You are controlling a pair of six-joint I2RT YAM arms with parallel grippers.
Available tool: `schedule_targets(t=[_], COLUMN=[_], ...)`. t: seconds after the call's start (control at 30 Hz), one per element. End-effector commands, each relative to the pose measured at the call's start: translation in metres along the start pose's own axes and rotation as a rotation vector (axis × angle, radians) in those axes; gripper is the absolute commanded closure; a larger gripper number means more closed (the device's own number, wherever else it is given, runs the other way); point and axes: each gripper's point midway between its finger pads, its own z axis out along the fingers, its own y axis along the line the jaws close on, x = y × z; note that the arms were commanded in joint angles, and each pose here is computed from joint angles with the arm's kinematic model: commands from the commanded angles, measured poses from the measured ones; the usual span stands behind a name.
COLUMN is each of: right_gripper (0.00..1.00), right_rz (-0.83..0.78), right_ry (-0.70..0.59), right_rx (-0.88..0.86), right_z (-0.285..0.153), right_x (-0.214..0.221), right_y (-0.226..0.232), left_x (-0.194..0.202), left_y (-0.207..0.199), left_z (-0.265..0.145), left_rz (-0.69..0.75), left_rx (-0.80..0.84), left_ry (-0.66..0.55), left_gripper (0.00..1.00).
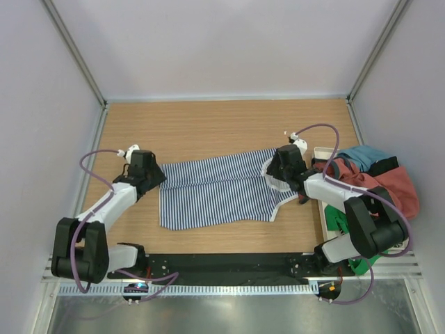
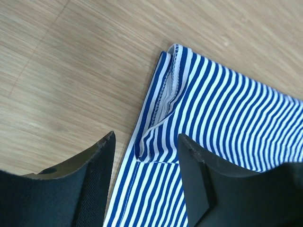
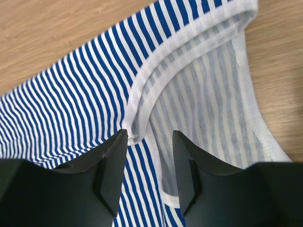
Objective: Fold and stack the tank tops
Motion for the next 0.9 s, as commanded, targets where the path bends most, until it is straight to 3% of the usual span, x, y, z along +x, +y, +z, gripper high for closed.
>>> schedule_targets(t=[0.0,0.13,0.53,0.77,0.87], right_gripper=[0.51,0.46,0.43,0.45,0.46], right_rz=[0.027,0.018,-0.001,-0.009,-0.015], right_ry=[-0.121,-0.098,-0.026,0.008,0.035], right_rx=[-0.039,-0.034,-0.013,0.044,0.079], right_z=[-0.008,-0.005,0.021,0.035,0.041], right_x=[-0.033,-0.030,-0.026,-0.018,-0.011], right_y=[0.015,0.016,0.026,0.018,0.011], left_x=[-0.027,-0.030,-0.037,-0.028,-0.023], left_y=[-0.004,-0.006,-0.035,-0.024,-0.020], left_z=[-0.012,-0.014,0.025,0.046,0.053], left_rz=[-0.041,-0.062,-0.004,0.000,0.001], left_rx=[0.015,0.019,0.008,-0.077,-0.096], left_ry=[-0.119,-0.126,-0.015,0.025,0.039], left_gripper=[0.43,0.34,0.33,0.48,0.49])
